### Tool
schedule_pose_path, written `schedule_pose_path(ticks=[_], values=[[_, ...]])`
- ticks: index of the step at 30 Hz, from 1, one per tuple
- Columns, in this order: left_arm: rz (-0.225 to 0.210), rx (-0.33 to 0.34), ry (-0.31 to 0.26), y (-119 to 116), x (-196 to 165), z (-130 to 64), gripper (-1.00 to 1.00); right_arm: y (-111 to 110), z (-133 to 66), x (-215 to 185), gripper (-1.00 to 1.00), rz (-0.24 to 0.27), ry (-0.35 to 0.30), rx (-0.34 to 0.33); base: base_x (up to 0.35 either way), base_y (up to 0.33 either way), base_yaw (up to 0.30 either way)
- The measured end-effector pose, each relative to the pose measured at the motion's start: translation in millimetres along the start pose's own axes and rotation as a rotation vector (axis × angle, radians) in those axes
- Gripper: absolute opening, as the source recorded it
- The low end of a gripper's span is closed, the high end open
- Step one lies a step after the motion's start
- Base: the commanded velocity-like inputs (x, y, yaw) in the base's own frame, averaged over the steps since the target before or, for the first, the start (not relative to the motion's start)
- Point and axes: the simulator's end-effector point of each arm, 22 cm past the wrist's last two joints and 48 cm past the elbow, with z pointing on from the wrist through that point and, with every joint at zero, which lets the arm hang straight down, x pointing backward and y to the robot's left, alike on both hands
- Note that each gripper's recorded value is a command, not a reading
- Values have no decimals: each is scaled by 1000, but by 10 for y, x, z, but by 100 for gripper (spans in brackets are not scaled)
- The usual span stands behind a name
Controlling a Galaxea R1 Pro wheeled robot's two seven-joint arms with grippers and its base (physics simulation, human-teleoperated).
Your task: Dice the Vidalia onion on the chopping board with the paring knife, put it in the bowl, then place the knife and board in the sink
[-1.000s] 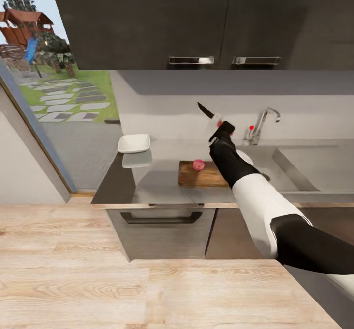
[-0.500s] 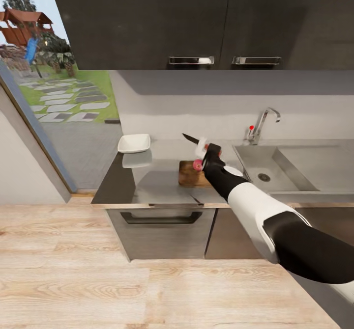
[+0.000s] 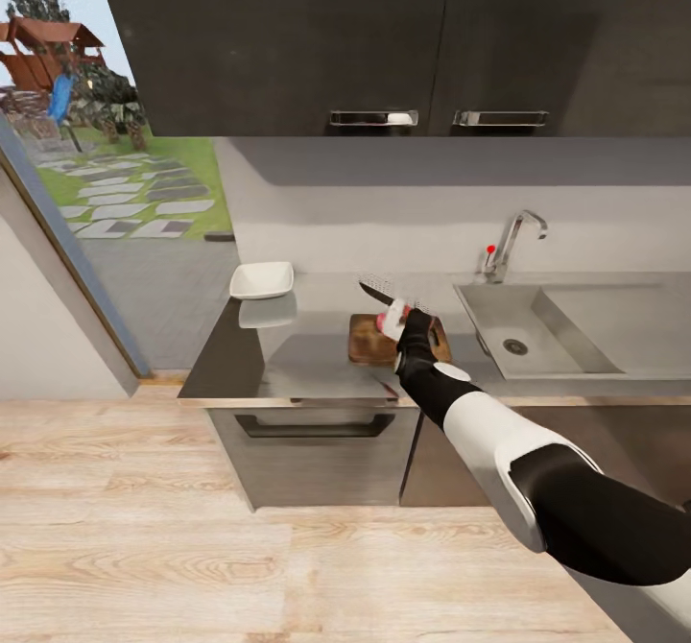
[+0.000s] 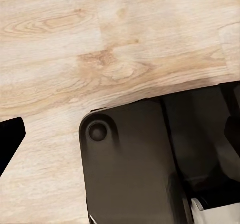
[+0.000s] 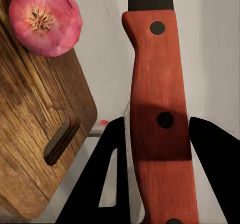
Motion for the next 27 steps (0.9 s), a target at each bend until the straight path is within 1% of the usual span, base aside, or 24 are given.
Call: schedule_pose_path(ticks=[6, 12, 19, 24, 26, 27], values=[[1, 0, 0, -1, 0, -1, 100, 174, -20, 62, -100, -9, 8, -27, 60, -23, 0], [1, 1, 0, -2, 1, -1, 100, 196, -23, 68, -100, -10, 8, -30, 94, -91, 0], [1, 1, 0, -1, 1, 0, 100, 206, -23, 69, -100, -10, 8, -31, 17, -18, 0], [1, 0, 0, -1, 3, -1, 100, 291, -39, 96, -100, -11, 11, -42, 1, -1, 0], [12, 29, -11, -86, -35, -4, 100, 292, -56, 99, -100, -30, 13, -27, 0, 0, 0], [12, 28, -11, -84, -35, -4, 100, 293, -65, 99, -100, -39, 14, -19, 0, 0, 0]])
